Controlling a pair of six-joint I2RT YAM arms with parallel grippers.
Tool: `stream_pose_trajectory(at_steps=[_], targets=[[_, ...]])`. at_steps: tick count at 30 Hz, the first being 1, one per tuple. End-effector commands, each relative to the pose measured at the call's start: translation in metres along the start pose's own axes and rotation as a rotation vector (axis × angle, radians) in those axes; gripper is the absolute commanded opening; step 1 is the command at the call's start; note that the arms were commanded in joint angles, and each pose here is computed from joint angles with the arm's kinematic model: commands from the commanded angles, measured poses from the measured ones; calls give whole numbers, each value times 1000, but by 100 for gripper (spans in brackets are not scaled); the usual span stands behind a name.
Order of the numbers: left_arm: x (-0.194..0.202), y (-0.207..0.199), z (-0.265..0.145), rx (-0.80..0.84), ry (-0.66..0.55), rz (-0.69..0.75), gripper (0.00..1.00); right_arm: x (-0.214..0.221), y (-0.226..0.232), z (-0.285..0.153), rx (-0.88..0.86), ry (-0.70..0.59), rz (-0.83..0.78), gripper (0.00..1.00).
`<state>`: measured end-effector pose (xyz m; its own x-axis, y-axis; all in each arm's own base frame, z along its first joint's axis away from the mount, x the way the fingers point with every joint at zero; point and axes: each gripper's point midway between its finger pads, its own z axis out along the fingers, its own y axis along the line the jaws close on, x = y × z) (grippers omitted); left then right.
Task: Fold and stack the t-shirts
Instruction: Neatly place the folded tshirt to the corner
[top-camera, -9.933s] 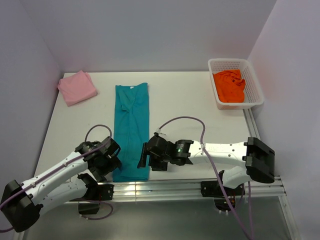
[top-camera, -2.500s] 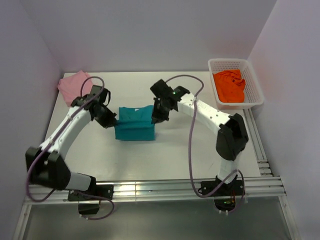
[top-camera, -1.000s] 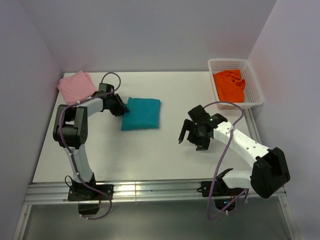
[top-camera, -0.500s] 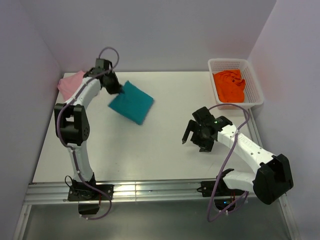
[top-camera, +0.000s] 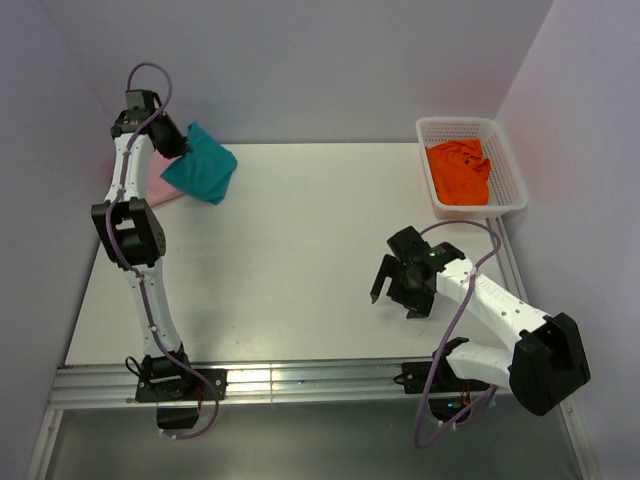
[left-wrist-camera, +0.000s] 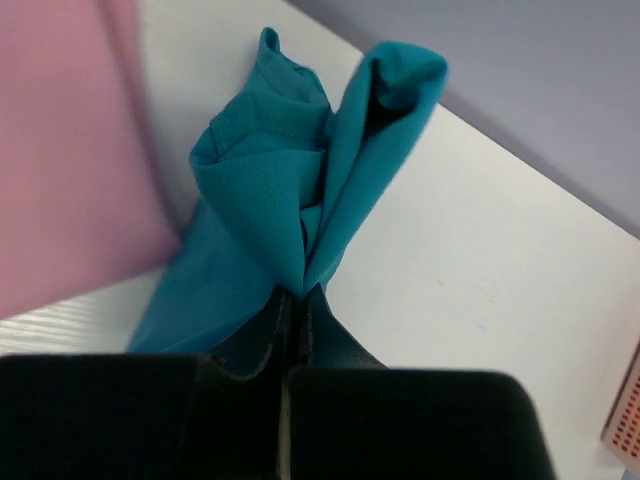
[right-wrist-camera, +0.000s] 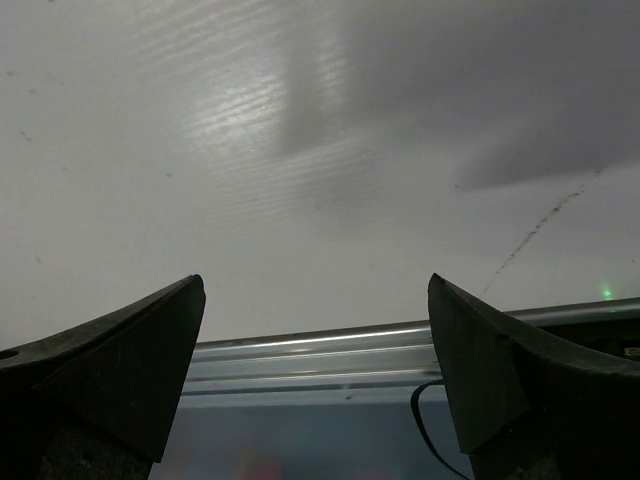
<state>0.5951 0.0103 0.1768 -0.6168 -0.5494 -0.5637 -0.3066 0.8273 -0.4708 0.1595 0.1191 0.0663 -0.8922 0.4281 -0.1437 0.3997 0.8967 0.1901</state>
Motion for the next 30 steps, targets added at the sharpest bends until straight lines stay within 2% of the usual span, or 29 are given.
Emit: stream_pose_trajectory(at_steps=[1,8,9,11,12,16,17,19,24,26,27,28,29,30], targets=[[-35,26,-11,13,-51,-33,0,5,-16,0,36,-10,10,99],[-84,138,-20,-105,-163,-235,1,10,-31,3,80,-12,3,99],[-86,164,-15,-127,-162,-281,19,10,-32,3,83,-13,-2,99],[-93,184,-16,-98,-157,-344,61,9,-33,2,90,-14,-9,99],[-89,196,-11,-112,-146,-364,99,9,-33,2,92,-12,-10,99],[-96,205,-27,-106,-165,-387,100,3,-30,-4,102,-28,-21,100],[-88,206,-26,-105,-147,-398,100,1,-28,-5,95,-34,-18,100],[-87,192,-39,-65,-147,-393,99,-2,-22,-7,79,-38,-19,100],[-84,135,-93,-50,-196,-283,99,-21,4,-23,-25,-106,-49,100],[-63,116,-103,-49,-184,-245,100,-37,25,-43,-99,-168,-72,100],[-69,91,-140,-24,-246,-202,99,-43,30,-52,-119,-193,-98,100],[-51,92,-143,-62,-233,-187,99,-55,44,-70,-167,-238,-114,100],[-38,70,-150,-51,-231,-150,100,-60,51,-80,-190,-260,-131,100],[-34,42,-184,-15,-281,-103,99,-66,56,-91,-204,-288,-153,100]])
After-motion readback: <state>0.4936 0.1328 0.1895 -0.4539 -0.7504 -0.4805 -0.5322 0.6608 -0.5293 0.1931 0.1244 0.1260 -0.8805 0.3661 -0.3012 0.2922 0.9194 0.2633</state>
